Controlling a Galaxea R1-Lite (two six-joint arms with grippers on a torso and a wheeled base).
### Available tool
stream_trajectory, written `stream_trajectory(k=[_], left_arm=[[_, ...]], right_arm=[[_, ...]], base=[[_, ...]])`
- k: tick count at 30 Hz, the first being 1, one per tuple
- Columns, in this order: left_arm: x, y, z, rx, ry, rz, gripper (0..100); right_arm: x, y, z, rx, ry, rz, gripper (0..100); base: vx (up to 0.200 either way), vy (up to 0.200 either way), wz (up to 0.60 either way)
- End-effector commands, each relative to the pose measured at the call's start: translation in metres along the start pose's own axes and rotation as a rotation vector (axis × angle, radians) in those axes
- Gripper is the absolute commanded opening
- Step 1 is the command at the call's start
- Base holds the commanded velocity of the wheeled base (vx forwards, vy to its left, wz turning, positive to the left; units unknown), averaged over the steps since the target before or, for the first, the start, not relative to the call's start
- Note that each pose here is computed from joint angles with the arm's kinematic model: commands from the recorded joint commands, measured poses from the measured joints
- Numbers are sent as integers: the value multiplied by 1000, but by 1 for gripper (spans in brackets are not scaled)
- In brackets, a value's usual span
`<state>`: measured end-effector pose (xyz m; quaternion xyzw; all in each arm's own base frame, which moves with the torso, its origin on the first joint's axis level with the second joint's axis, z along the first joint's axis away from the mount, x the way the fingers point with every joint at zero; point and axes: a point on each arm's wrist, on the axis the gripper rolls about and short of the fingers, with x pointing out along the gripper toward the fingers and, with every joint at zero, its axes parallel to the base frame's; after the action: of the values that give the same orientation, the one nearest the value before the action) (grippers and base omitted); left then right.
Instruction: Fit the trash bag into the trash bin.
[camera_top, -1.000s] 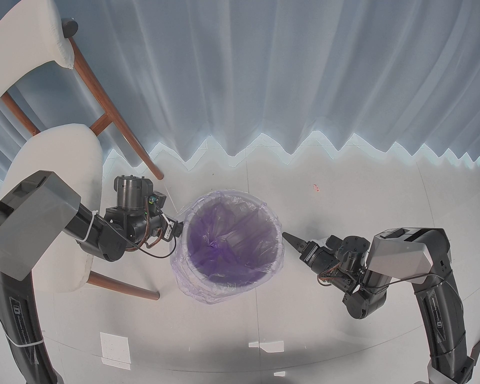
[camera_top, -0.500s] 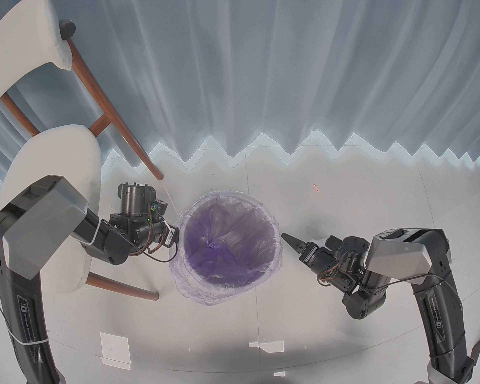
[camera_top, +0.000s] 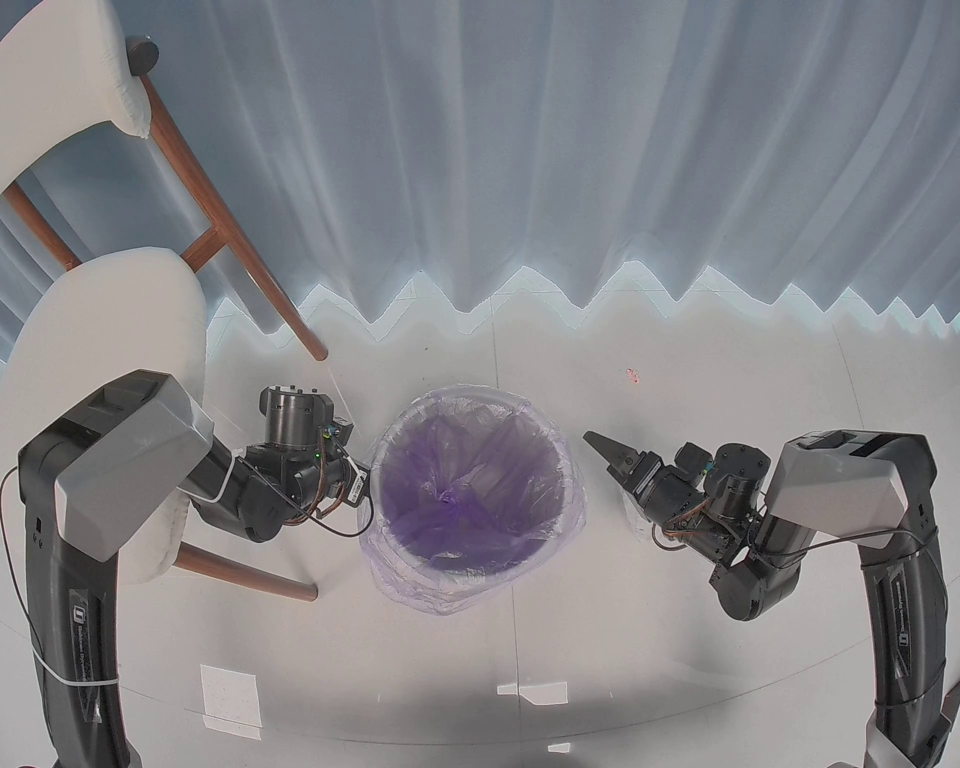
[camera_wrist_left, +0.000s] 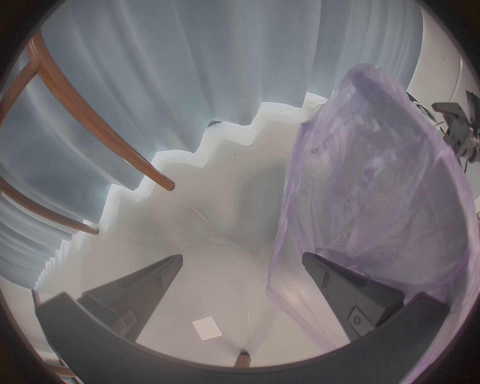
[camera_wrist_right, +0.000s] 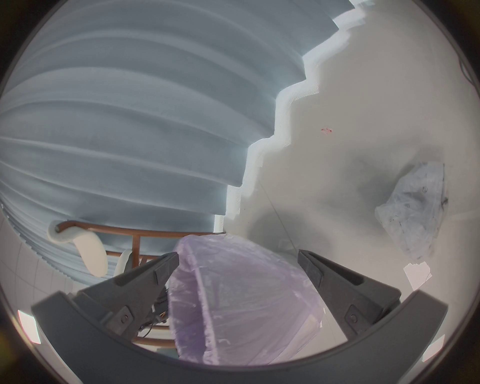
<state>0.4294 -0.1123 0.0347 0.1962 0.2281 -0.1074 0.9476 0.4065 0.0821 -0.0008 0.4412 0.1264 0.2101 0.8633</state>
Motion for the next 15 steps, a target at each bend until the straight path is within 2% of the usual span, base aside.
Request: stream_trajectory(k=[1,2,3,6,10,12,15], left_arm=[[7,-4,-5,3,13,-6,100],[8,-4,-7,2,19,-6,100],[9,-5,-8,3,21,-10,100],[10,-10,-9,7,24,-19,100],[9,-15,-8,9,20,-29,100],[8,-18,-6,13,17,-37,100],[5,-20,-3,15,8,-41,100]], right_arm=[[-16,20,9,-73,24,41,100],[-16,19,10,-127,16,38,100],[-17,18,15,-146,0,35,100],[-22,15,30,-142,-35,27,100],[-34,18,54,-26,-11,83,100],[-48,34,75,102,21,156,100],[-60,50,87,223,92,220,100]], base=[[0,0,0],[0,0,0],[0,0,0],[0,0,0],[0,0,0],[0,0,0],[0,0,0]])
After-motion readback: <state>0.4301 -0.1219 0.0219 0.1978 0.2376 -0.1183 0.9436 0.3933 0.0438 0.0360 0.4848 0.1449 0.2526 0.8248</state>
